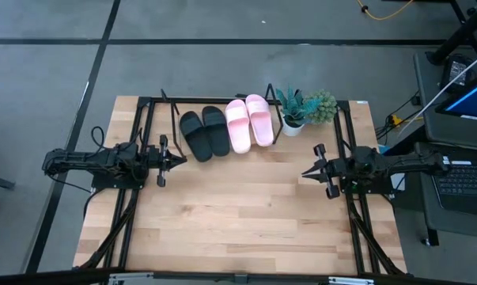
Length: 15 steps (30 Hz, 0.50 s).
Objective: Pick and place slides into the shelf
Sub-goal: Return to Home Position
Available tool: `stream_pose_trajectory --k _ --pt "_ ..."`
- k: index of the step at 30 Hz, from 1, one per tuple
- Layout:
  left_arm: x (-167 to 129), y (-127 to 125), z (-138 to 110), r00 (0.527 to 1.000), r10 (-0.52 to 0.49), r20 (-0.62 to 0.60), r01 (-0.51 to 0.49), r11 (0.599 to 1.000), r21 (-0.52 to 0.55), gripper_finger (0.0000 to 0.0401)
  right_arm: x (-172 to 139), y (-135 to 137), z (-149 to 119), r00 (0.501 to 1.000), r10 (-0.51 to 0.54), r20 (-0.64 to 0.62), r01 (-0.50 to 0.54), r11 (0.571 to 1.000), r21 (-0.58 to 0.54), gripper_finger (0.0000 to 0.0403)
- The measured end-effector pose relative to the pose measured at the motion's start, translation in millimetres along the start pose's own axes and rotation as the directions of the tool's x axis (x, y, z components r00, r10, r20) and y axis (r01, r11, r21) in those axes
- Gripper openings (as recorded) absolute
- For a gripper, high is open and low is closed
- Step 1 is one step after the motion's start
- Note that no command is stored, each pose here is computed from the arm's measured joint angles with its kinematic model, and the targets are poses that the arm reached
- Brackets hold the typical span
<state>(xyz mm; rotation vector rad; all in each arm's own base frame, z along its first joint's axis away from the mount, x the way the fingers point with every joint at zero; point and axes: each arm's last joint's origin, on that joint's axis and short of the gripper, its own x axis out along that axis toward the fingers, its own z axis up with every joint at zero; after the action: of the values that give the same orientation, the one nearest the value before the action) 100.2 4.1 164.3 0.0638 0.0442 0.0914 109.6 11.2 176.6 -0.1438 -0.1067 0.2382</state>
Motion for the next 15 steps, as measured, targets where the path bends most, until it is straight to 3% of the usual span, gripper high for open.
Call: stream_pose_trajectory --k 11,15 --pt "0 0 0 1.0 0.0 0.0 0.0 1.0 0.0 0.0 -11 2 0 1.0 0.0 0.01 -0.001 0.999 0.033 0.0032" --pt "0 0 0 1.0 0.0 0.0 0.0 1.0 0.0 0.0 -14 3 1 1.0 0.001 0.018 -0.003 0.993 0.115 0.0032"
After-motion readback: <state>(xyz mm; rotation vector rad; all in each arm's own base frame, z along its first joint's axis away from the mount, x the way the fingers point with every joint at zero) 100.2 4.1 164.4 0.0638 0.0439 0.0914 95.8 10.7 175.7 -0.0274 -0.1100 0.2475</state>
